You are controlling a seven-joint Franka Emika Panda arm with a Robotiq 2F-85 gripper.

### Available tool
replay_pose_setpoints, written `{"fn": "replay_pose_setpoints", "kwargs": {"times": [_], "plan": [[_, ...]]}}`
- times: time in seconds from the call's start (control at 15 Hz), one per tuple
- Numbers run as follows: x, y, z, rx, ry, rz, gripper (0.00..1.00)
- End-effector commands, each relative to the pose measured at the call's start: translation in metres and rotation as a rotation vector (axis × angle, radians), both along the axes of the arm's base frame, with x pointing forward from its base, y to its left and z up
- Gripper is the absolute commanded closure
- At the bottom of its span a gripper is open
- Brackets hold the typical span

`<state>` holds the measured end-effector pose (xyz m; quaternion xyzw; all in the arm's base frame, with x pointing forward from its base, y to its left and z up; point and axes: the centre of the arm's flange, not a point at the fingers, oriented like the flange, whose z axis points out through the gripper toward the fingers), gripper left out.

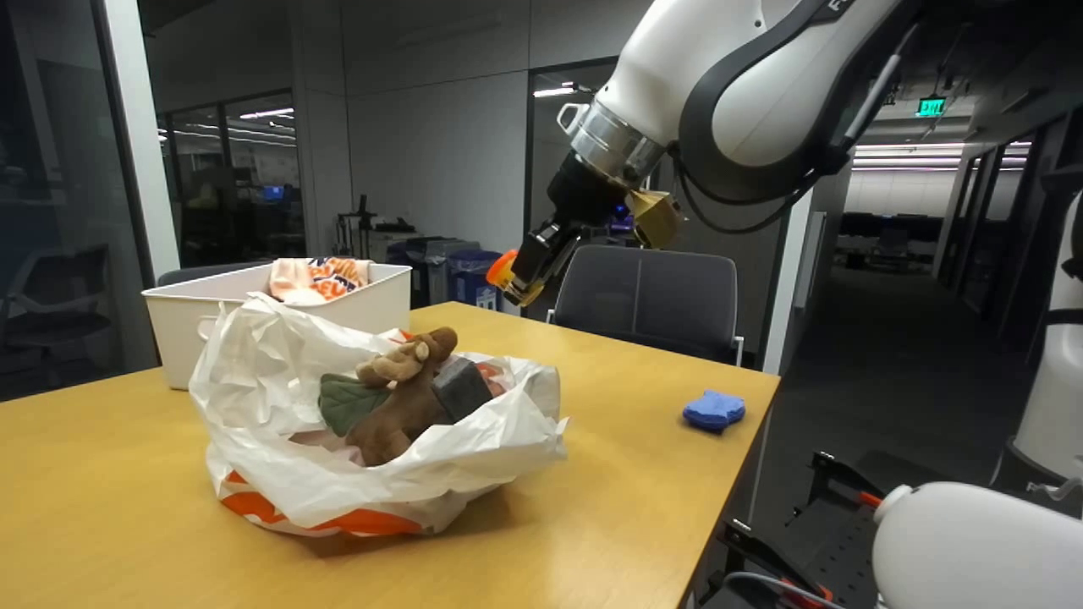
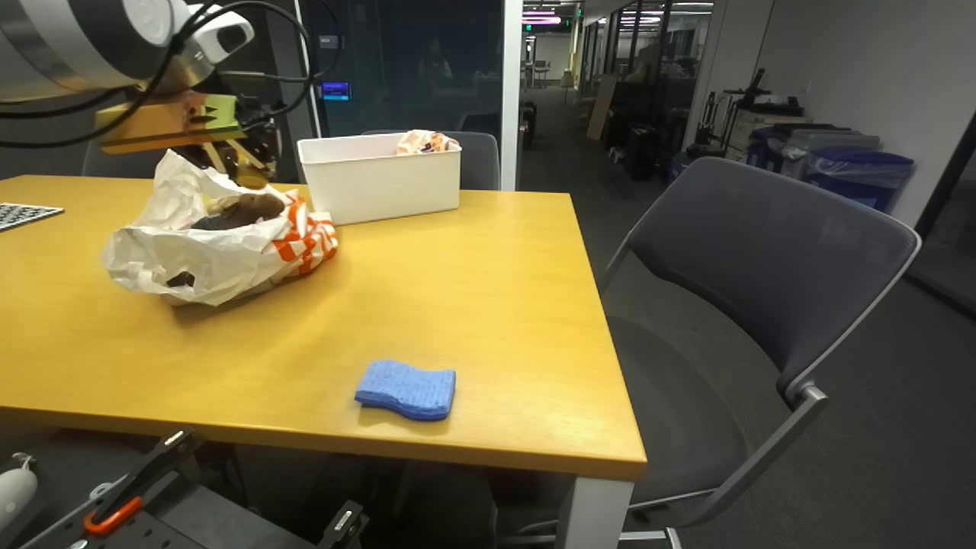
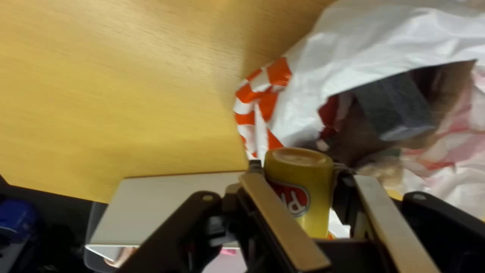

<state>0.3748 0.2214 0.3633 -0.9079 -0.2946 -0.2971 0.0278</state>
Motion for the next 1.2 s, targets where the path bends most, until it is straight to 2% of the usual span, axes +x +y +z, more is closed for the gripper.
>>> {"fn": "replay_pose_setpoints", "kwargs": {"times": [0.0,0.27,0.6,0.87,0.93,1.0,1.07,1.13], "plan": [[-0.018,0.055,0.006,0.037,-0.042,0.137,0.81],[-0.01,0.112,-0.021,-0.026,-0.013,0.231,0.81],[0.019,0.146,-0.049,-0.123,0.014,0.309,0.81],[0.032,0.167,-0.07,-0.156,0.09,0.327,0.81],[0.032,0.173,-0.076,-0.154,0.115,0.326,0.6],[0.032,0.178,-0.082,-0.157,0.132,0.326,0.31],[0.031,0.181,-0.088,-0.159,0.145,0.327,0.31],[0.033,0.182,-0.09,-0.161,0.152,0.322,0.24]]}}
